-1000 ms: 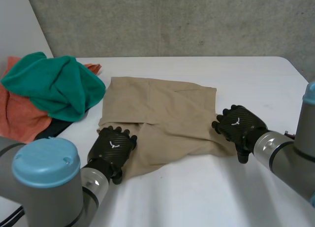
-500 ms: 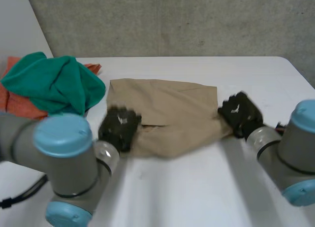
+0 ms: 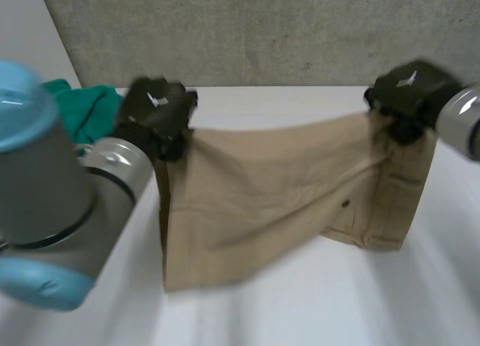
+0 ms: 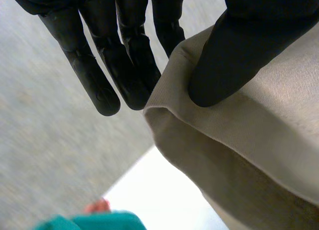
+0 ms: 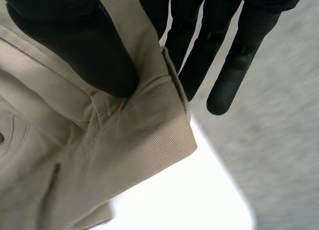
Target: Fold the laundry.
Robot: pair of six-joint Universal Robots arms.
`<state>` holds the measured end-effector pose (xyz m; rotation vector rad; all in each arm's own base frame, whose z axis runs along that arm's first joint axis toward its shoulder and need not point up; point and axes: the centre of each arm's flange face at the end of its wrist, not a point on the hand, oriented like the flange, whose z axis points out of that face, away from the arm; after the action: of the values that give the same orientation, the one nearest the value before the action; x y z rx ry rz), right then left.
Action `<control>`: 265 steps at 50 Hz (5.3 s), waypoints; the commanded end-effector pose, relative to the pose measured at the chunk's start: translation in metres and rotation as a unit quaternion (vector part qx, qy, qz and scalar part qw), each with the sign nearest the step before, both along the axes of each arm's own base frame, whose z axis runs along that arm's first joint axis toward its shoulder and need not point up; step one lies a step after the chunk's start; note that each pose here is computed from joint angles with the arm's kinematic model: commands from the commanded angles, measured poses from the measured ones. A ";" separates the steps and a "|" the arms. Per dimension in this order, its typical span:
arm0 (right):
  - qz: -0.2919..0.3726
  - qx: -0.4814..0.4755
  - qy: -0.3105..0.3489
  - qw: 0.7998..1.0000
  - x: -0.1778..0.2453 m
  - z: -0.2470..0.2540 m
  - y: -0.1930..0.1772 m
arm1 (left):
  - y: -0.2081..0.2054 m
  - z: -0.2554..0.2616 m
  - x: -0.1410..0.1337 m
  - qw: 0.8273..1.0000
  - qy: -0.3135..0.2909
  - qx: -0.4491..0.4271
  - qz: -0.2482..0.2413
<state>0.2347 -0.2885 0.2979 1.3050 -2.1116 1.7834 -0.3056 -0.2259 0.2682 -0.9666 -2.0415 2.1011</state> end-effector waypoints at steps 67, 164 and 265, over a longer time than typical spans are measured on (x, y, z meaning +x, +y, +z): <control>-0.046 -0.393 -0.316 0.862 0.010 0.116 -0.087 | -0.102 0.152 -0.038 0.908 0.258 -0.329 0.022; 0.018 -0.040 0.000 0.999 0.000 -0.177 -0.043 | -0.055 -0.161 -0.032 0.993 -0.058 0.098 -0.041; -0.142 0.156 -0.059 0.976 -0.045 -0.118 -0.015 | -0.048 -0.053 -0.053 0.994 -0.035 -0.103 -0.032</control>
<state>0.2109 -0.3308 0.2061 0.9443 -2.2394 1.6978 -0.3724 -0.2919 0.2282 -1.1530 -1.7469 2.4190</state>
